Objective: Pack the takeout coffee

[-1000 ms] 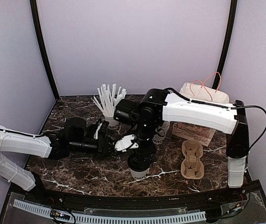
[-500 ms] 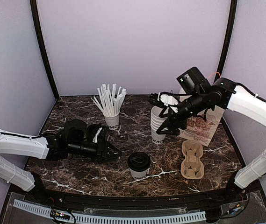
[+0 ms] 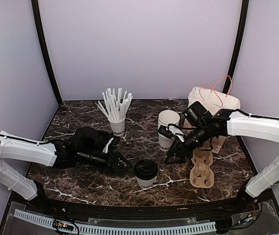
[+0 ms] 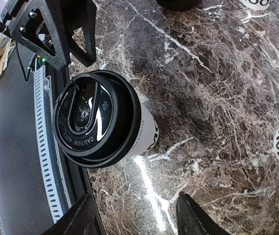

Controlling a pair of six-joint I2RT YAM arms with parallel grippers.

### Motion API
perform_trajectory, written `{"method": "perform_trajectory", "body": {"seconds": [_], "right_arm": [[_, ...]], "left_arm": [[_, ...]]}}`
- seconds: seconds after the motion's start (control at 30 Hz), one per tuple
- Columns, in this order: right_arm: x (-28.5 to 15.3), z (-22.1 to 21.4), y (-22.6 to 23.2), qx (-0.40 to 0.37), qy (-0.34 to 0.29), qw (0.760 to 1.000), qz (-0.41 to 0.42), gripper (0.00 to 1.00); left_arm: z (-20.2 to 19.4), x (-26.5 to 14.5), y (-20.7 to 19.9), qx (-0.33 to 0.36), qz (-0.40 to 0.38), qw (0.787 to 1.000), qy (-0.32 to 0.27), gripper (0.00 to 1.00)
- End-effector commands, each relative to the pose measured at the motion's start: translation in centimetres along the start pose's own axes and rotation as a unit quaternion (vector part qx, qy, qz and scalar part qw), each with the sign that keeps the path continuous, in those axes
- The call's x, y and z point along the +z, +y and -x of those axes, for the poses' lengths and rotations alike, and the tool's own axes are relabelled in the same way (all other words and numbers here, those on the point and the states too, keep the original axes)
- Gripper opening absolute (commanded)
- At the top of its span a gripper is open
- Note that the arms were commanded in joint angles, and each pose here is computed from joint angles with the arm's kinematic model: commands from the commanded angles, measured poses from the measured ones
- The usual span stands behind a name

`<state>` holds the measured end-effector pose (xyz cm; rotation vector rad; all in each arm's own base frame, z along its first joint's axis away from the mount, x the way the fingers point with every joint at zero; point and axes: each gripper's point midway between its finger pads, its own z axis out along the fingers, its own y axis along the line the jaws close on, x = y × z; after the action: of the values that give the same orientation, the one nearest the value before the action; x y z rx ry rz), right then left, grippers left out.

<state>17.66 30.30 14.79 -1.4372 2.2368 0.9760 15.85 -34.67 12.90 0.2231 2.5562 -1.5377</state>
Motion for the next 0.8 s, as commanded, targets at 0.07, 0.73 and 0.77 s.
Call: {"method": "perform_trajectory", "body": {"seconds": [0.07,0.73,0.77], "right_arm": [[0.9,2.0,0.1,0.072,-0.055,0.993,0.078,0.48],[4.0,0.5,-0.2,0.147,-0.011,0.978,0.145,0.46],[4.2,0.3,-0.1,0.147,-0.007,0.978,0.147,0.46]], "left_arm": [[0.1,0.8,-0.9,0.003,-0.010,1.000,0.013,0.44],[0.1,2.2,-0.5,-0.001,-0.010,0.999,0.033,0.44],[0.1,2.1,-0.4,-0.003,-0.007,0.999,0.033,0.44]]}}
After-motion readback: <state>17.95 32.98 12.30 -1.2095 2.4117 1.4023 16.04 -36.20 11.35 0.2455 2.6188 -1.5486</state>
